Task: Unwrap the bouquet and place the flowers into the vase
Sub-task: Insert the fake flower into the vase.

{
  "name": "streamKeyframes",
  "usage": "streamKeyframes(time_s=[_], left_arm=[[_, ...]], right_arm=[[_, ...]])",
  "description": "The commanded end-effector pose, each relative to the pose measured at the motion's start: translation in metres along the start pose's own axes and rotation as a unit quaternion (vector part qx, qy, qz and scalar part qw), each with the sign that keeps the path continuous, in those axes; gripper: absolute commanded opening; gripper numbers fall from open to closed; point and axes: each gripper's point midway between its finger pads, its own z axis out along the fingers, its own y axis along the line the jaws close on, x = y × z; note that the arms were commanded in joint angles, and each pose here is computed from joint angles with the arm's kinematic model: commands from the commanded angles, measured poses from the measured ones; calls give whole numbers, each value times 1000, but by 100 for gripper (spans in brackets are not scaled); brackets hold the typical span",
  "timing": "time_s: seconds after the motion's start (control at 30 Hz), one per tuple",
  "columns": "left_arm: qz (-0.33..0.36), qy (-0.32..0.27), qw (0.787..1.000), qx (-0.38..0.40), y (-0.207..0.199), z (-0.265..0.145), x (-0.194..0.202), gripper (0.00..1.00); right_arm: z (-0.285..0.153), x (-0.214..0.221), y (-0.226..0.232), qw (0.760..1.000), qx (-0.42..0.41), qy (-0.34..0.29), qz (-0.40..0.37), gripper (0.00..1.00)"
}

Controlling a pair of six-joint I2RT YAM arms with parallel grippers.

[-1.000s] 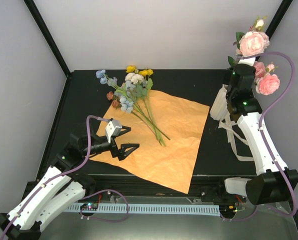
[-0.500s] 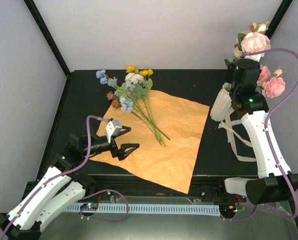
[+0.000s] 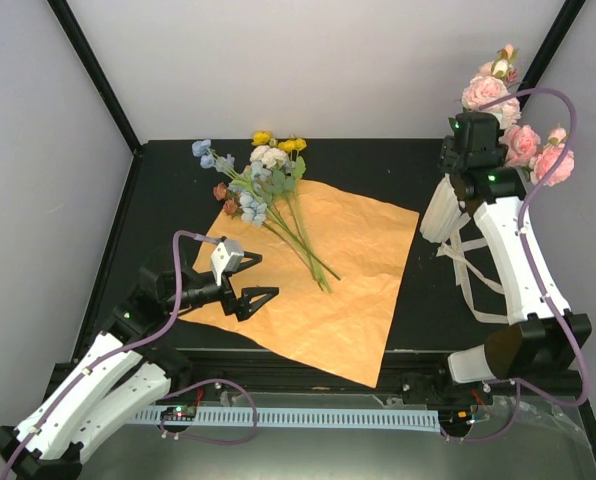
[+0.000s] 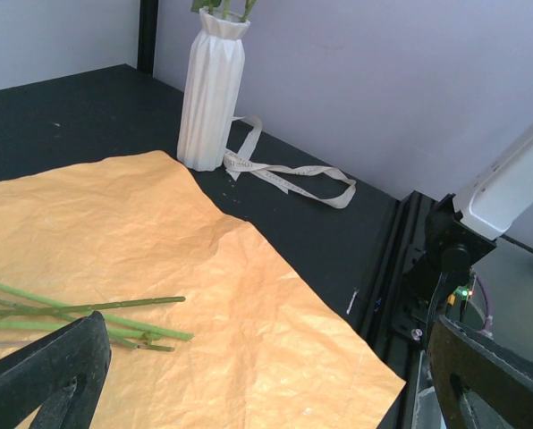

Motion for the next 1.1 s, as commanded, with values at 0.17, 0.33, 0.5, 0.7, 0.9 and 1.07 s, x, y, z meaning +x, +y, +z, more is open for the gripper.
streamKeyframes(time_s=[0.17,0.33,0.5,0.7,0.9,1.07], left_arm=[[5,2,1000,-5,1,-1,0,99],[4,2,1000,-4,0,0,0,99],[4,2,1000,-3,0,-1,0,99],[4,1,1000,-3,0,-1,0,99],[1,5,1000,-1,0,1,1,99],[0,10,1000,-7,2,1,2,99]], right_arm=[[-7,5,0,999,-13,42,7,86],[-17,10,1,997,-26,63,22,100],[-24,17,4,995,-43,90,29,100],[-19,38,7,990,-42,135,13,100],[-10,59,17,985,-57,162,1,100],[-17,69,26,982,-97,163,4,100]])
